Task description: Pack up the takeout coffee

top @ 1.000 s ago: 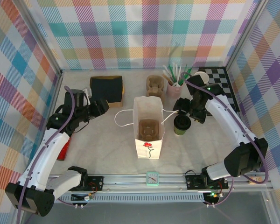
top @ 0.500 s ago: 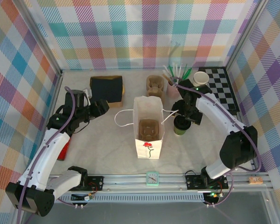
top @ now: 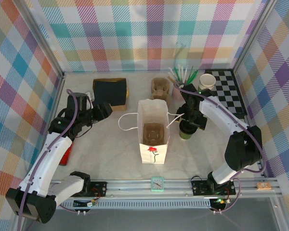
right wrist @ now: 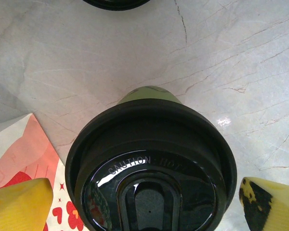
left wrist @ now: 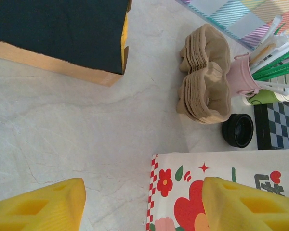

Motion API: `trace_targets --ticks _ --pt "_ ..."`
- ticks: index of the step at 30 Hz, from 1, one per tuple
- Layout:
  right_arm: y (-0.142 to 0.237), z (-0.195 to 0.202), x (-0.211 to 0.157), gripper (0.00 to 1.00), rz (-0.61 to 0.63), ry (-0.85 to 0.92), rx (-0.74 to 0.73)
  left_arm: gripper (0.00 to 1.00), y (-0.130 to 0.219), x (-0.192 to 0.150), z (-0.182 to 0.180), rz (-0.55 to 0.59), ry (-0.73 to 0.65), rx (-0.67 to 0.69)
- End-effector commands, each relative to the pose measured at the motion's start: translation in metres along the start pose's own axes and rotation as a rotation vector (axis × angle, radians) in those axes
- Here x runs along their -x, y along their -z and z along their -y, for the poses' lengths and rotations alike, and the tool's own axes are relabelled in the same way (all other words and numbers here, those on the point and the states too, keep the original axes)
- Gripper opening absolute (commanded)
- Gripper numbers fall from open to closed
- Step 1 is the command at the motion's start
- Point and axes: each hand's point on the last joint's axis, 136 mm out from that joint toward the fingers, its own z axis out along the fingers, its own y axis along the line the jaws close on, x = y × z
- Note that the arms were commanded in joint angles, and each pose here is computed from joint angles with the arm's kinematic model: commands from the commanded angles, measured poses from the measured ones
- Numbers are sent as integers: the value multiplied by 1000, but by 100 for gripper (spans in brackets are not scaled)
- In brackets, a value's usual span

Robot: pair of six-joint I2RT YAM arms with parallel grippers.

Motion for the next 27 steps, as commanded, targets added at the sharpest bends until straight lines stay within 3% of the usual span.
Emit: trace_targets --ticks 1,27 --pt "-4 1 -4 99 -12 17 -7 65 4 3 -2 19 -11 6" --pt "-18 3 -6 99 -21 46 -22 66 8 4 -3 30 -18 20"
